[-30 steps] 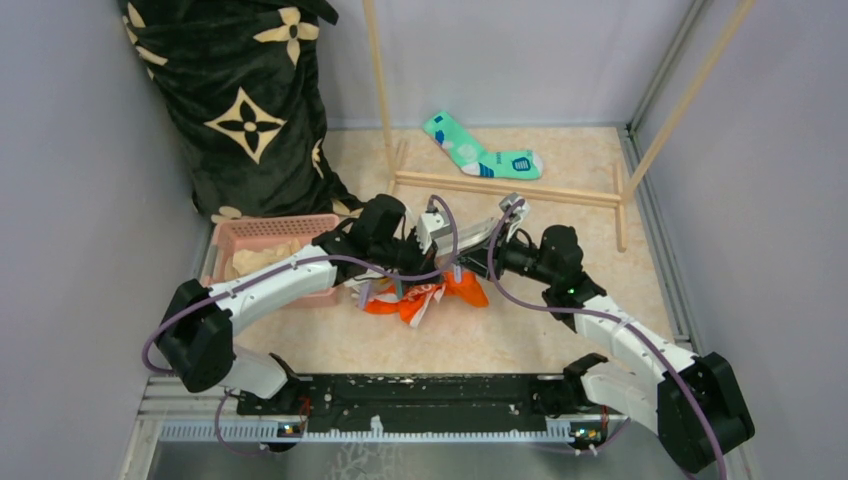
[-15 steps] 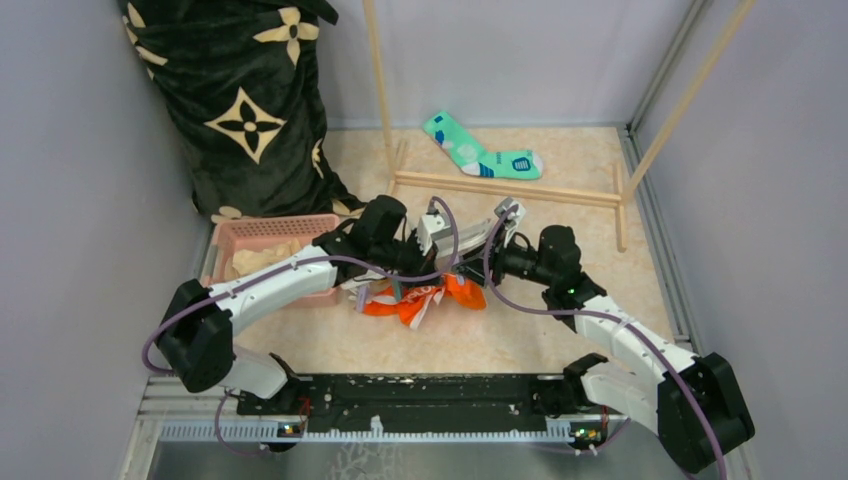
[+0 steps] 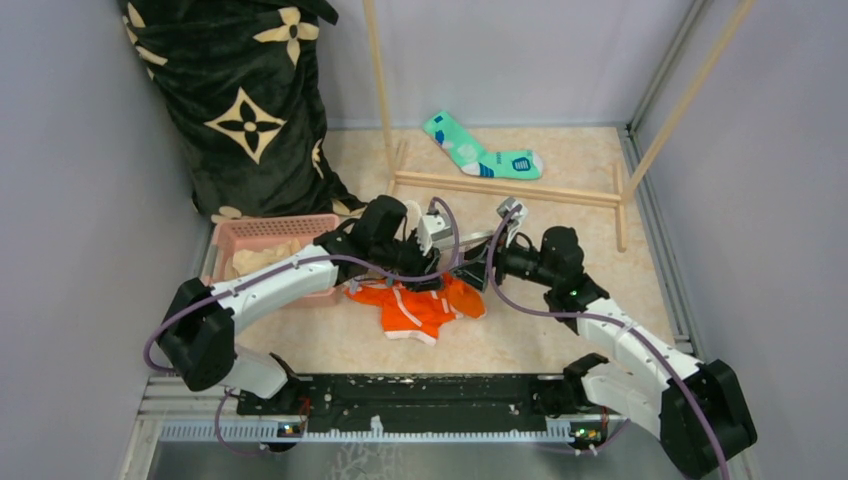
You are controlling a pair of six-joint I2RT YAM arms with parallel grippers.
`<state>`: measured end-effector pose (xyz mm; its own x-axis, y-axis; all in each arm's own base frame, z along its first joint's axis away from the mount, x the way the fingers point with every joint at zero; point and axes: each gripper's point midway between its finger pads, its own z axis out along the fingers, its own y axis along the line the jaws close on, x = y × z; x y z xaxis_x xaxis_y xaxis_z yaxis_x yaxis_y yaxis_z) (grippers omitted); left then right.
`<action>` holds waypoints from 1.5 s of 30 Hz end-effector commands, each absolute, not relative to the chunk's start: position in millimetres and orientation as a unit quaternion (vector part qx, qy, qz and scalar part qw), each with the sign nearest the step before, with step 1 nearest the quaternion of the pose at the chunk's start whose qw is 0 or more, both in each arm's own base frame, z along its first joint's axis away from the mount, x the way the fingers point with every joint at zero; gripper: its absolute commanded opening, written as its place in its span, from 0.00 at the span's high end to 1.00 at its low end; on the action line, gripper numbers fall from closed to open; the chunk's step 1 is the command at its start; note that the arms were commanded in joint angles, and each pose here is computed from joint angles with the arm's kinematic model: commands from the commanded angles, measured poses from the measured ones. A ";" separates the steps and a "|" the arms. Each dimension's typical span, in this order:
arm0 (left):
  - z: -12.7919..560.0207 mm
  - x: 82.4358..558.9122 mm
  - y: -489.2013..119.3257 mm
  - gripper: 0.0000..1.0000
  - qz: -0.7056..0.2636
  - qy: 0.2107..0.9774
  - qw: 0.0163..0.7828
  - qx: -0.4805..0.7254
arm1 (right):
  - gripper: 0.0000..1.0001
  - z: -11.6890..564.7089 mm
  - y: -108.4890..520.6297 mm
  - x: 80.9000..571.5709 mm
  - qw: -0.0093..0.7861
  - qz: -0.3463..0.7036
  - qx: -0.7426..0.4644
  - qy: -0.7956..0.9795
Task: Clip the underwear to the hanger
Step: Clamp the underwear onto the hanger, then pick up the hanger at the center of the board.
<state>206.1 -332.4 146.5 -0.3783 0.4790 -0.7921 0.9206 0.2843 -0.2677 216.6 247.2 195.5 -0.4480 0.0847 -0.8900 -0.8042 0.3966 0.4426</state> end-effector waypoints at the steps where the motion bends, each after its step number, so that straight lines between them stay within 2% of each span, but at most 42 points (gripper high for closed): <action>1: 158.1 207.0 -334.0 0.54 -0.374 0.732 0.313 0.476 | 0.33 224.2 246.0 223.4 0.507 0.473 -0.258 0.673; 6: 163.0 203.0 -330.8 0.43 -0.376 0.729 0.314 0.478 | 0.28 208.0 235.7 233.1 0.508 0.435 -0.235 0.705; 8: 163.7 200.6 -328.2 0.25 -0.375 0.730 0.313 0.478 | 0.26 206.0 233.3 232.7 0.508 0.431 -0.231 0.709; 12: 165.5 196.6 -322.6 0.21 -0.373 0.732 0.313 0.476 | 0.24 204.8 229.4 229.1 0.507 0.426 -0.225 0.715; 16: 173.7 194.2 -315.8 0.20 -0.368 0.736 0.323 0.467 | 0.24 205.9 224.2 224.5 0.502 0.420 -0.218 0.724; 20: 186.7 210.3 -308.6 0.18 -0.345 0.755 0.369 0.419 | 0.24 198.0 212.0 233.0 0.483 0.380 -0.181 0.768; 23: 182.6 224.1 -303.1 0.21 -0.318 0.772 0.387 0.392 | 0.24 186.3 199.9 248.1 0.460 0.329 -0.144 0.812; 26: 180.4 231.3 -297.0 0.25 -0.298 0.780 0.400 0.377 | 0.28 180.9 202.2 252.2 0.445 0.324 -0.146 0.822; 36: 253.7 230.5 -277.1 0.33 -0.298 0.694 0.540 0.370 | 0.29 190.2 208.0 254.3 0.467 0.344 -0.148 0.801; 40: 226.5 260.2 -270.6 0.34 -0.233 0.753 0.512 0.340 | 0.29 191.1 209.2 252.0 0.469 0.350 -0.153 0.796; 45: 192.6 279.3 -271.8 0.34 -0.199 0.781 0.485 0.339 | 0.30 194.1 211.1 245.6 0.473 0.365 -0.159 0.786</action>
